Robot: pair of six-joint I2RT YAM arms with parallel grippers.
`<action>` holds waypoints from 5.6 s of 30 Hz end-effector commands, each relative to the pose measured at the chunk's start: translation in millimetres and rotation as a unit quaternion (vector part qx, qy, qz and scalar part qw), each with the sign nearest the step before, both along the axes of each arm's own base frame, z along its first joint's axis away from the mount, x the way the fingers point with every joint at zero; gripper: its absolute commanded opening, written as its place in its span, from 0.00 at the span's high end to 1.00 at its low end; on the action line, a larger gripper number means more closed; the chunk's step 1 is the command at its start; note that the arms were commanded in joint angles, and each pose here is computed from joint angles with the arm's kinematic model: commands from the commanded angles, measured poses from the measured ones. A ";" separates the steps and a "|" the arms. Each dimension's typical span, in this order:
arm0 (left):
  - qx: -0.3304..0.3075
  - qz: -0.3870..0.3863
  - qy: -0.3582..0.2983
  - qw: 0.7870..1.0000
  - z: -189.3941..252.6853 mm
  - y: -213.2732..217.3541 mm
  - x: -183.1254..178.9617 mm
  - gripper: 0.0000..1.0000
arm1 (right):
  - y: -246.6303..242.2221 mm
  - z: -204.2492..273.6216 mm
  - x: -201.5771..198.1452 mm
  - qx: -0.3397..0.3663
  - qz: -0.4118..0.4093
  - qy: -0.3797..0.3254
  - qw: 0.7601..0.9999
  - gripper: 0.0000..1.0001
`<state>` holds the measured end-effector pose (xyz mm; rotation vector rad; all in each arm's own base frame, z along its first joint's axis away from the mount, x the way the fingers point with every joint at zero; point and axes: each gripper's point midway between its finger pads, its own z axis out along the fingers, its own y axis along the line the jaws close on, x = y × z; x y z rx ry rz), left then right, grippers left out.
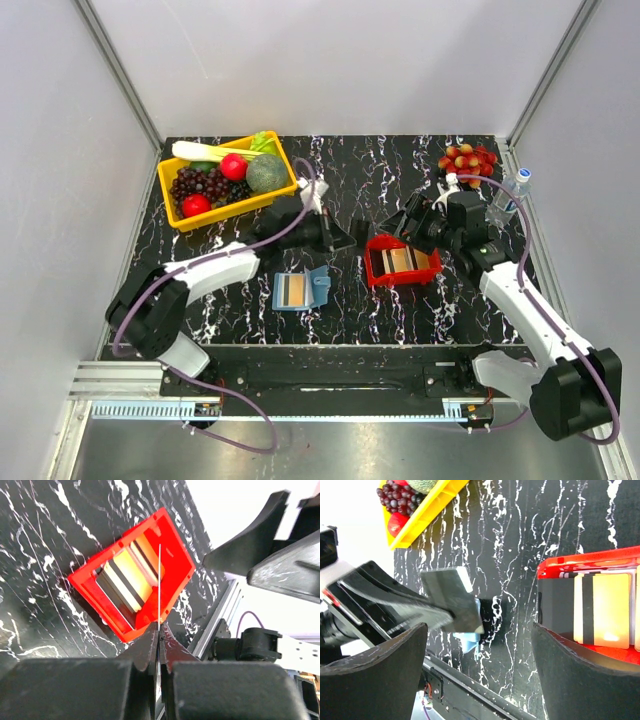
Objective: Put the credit cards into the card holder
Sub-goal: Insert the credit card into the card holder.
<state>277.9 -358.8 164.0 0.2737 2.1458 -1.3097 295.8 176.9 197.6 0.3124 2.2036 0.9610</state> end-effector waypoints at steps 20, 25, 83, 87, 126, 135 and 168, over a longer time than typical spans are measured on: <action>-0.275 -0.134 -0.054 0.950 120.8 24.8 -42.1 1.00 | 53.2 81.8 -30.0 0.175 0.184 -0.125 0.959 0.26; -0.279 -0.132 -0.049 0.950 119.1 24.0 -39.5 1.00 | 55.9 83.0 -29.4 0.185 0.190 -0.124 0.956 0.36; 0.258 0.338 0.120 0.897 -88.9 240.6 -74.2 0.11 | 207.0 -52.2 -55.5 -0.143 0.200 0.013 0.969 1.00; 0.259 0.328 0.120 0.901 -90.8 238.1 -75.1 0.12 | 204.8 -77.6 -47.1 -0.192 0.186 0.022 0.963 1.00; 0.200 0.272 0.131 0.932 -120.0 194.4 -57.2 0.14 | 144.3 -171.4 -56.3 -0.243 0.176 0.111 0.948 1.00; 0.164 0.237 0.136 0.948 -125.5 177.1 -60.1 0.42 | 144.0 -174.6 -56.9 -0.243 0.178 0.117 0.946 1.00; 0.052 0.160 0.092 0.981 -83.3 139.5 -57.8 1.00 | 145.0 -166.9 -54.6 -0.247 0.180 0.116 0.945 1.00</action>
